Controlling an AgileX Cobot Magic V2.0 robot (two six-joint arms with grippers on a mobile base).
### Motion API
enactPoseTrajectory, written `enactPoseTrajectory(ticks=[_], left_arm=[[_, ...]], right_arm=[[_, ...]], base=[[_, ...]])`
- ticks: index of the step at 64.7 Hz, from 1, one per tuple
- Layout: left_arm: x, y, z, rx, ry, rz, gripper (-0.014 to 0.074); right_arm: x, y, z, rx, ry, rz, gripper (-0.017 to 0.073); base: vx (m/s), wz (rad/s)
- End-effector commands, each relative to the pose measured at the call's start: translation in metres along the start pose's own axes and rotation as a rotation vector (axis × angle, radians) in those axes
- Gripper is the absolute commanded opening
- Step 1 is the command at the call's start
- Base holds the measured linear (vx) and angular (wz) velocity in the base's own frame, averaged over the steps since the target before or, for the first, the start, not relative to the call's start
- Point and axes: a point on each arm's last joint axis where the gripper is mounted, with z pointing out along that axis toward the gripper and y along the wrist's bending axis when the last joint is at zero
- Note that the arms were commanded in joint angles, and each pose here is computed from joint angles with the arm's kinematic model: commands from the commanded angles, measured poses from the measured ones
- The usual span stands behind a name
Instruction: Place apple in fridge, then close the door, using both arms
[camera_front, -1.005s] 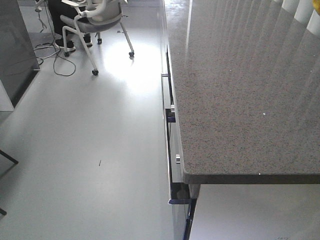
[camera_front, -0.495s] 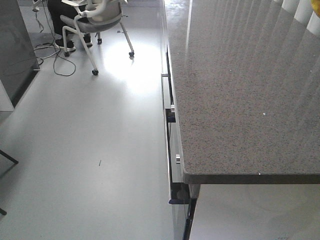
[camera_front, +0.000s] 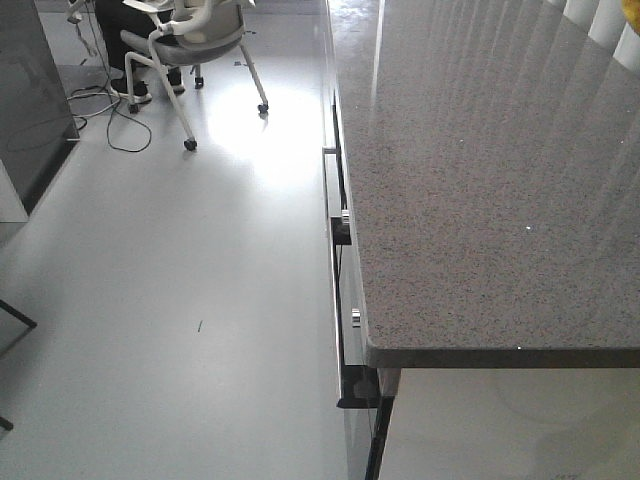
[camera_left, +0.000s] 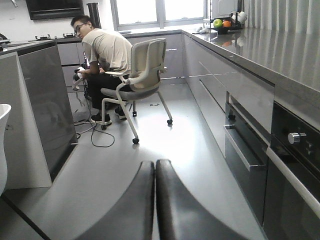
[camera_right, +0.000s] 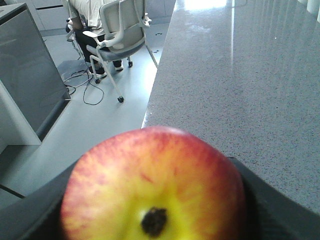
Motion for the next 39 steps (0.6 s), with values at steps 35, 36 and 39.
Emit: enactPoseTrajectory(ticks=[35,36,39], left_arm=[[-0.0131,0.0001,-0.0025,0.001,-0.106,-0.012,-0.0006],[-0.0131,0.0001,-0.0025,0.001,-0.106,-0.012,-0.0006],[-0.0131,0.0001,-0.0025,0.001,-0.106,-0.012,-0.0006]], right_arm=[[-0.0188,0.0035,-0.0161,-0.006,-0.139,-0.007,0.0060],[-0.0188,0.0035,-0.0161,-0.006,-0.139,-0.007,0.0060],[-0.0188,0.0035,-0.0161,-0.006,-0.139,-0.007,0.0060]], base=[[0.00,0.00],[0.00,0.00],[0.00,0.00]])
